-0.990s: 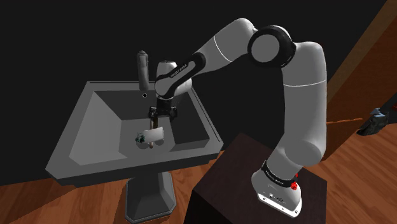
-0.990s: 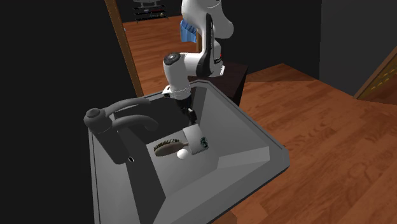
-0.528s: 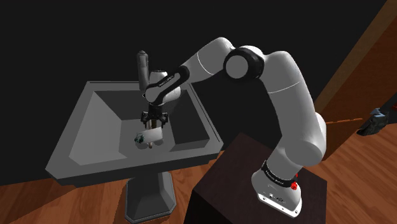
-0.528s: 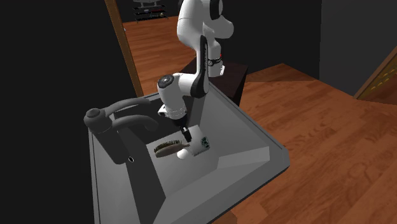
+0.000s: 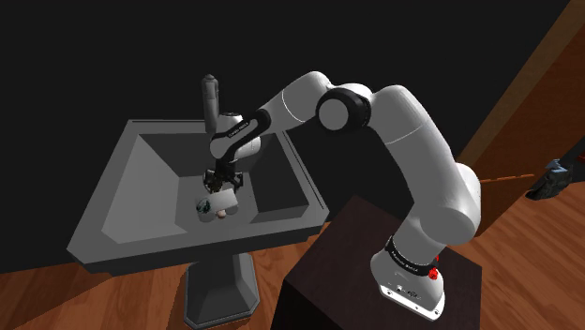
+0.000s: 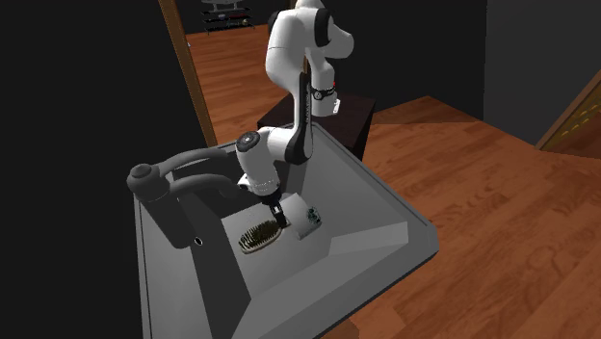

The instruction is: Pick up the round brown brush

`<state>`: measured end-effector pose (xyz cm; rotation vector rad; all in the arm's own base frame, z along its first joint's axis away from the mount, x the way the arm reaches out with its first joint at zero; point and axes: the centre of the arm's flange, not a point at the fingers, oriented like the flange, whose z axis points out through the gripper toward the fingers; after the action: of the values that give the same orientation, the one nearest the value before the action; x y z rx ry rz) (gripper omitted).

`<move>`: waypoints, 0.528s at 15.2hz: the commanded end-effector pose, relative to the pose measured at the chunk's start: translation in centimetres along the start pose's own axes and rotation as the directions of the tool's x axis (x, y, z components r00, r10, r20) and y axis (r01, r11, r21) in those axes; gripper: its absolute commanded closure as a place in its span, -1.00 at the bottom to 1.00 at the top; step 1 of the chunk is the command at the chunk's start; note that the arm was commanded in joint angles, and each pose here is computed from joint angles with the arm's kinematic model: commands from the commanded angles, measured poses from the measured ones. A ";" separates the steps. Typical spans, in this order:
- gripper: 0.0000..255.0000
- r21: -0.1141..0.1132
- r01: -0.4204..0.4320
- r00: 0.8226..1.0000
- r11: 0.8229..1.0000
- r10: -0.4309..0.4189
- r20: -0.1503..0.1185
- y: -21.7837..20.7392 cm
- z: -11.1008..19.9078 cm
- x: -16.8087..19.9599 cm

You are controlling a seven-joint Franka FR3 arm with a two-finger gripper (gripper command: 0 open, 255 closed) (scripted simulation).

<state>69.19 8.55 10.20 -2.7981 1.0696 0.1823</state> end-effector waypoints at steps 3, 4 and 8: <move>-1.00 0.000 0.000 1.000 1.000 0.000 0.000 0.1 1.4 0.2; 1.00 0.000 0.000 1.000 1.000 0.000 0.000 0.2 1.4 0.3; 1.00 0.000 0.000 1.000 1.000 0.000 0.000 0.2 1.9 -0.1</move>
<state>69.47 9.09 9.86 -2.7870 1.0579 0.1418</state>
